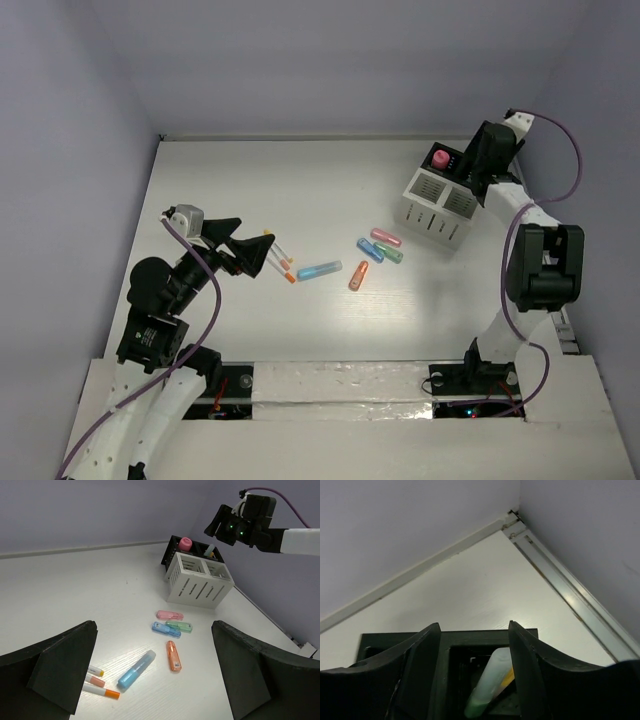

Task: Sort the stationery into containers
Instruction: Place the pen in the storage box, then pick up the pen from the center of the board.

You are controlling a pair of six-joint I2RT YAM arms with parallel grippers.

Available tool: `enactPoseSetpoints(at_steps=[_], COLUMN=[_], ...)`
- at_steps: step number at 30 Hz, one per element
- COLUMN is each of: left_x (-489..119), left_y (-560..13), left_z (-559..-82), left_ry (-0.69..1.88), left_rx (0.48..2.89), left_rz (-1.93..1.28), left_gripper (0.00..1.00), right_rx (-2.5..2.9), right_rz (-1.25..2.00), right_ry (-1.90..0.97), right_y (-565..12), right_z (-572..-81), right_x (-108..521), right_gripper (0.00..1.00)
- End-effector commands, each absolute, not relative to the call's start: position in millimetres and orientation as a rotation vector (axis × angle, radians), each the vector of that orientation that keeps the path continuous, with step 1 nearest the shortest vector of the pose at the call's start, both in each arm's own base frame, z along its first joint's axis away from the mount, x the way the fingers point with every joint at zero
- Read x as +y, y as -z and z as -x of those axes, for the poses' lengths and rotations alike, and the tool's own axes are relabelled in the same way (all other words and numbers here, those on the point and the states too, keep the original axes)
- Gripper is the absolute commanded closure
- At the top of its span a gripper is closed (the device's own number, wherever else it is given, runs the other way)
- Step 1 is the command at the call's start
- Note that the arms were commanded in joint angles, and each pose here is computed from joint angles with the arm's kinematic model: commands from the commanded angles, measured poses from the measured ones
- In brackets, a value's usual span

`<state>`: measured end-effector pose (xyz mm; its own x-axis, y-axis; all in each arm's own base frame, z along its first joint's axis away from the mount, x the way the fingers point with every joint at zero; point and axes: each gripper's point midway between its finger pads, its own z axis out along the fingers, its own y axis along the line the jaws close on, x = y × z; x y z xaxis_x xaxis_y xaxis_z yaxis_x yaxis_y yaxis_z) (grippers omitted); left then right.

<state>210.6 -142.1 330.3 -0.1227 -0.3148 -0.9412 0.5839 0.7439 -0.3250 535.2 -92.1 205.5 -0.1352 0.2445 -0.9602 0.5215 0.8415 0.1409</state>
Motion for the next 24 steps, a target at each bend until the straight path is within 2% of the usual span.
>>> enactPoseSetpoints(at_steps=[1, 5, 6, 7, 8, 9, 11, 13, 16, 17, 20, 22, 24], left_x=[-142.8, -143.0, -142.8, -142.7, -142.7, -142.4, -142.0, -142.2, -142.7, -142.8, -140.6, -138.1, -137.8], left_y=[-340.9, -341.6, -341.7, -342.4, -341.7, -341.7, -341.7, -340.0, -340.3, -339.9, -341.7, -341.6, -342.0], left_z=[-210.1, -209.7, -209.9, -209.6, -209.7, -209.6, -209.9, -211.2, -211.1, -210.7, -211.2, -211.8, -211.7], left_ry=[0.775, 0.778, 0.777, 0.777, 0.777, 0.776, 0.775, 0.772, 0.774, 0.775, 0.769, 0.761, 0.76], left_rx=[1.47, 1.469, 1.469, 1.466, 1.468, 1.468, 1.468, 1.474, 1.474, 1.474, 1.468, 1.467, 1.465], left_rz=[-0.243, -0.243, -0.242, -0.242, -0.242, -0.241, -0.237, -0.236, -0.239, -0.24, -0.233, -0.225, -0.224], left_gripper=[0.01, 0.01, 0.01, 0.01, 0.01, 0.01, 0.01, 0.01, 0.01, 0.01, 0.01, 0.01, 0.01], right_rx=[1.618, 1.591, 1.619, 1.639, 1.678, 1.712, 1.769, 1.82, 1.926, 1.975, 2.047, 2.074, 2.151], right_rz=[-0.593, -0.473, -0.369, -0.319, -0.274, -0.131, 0.02, 0.276, 0.571, 0.695, 0.952, 1.023, 1.076], right_ry=[0.143, 0.002, -0.113, -0.177, -0.24, -0.423, -0.589, -0.722, -0.73, -0.756, -0.718, -0.682, -0.618], right_y=[-258.3, -295.9, -298.8, -299.9, -295.2, -296.1, -282.0, -265.5, -224.1, -206.3, -163.5, -150.1, -119.7], right_z=[-528.6, -515.1, -514.1, -510.5, -505.6, -495.2, -476.4, -445.6, -408.5, -381.5, -347.8, -344.2, -336.9], right_x=[-74.7, -29.7, 4.4, 22.2, 39.3, 83.4, 130.0, 197.2, 250.4, 278.9, 313.6, 323.8, 330.1], right_gripper=[0.37, 0.41, 0.44, 0.48, 0.58, 0.69, 0.69, 0.64, 0.54, 0.51, 0.36, 0.23, 0.21])
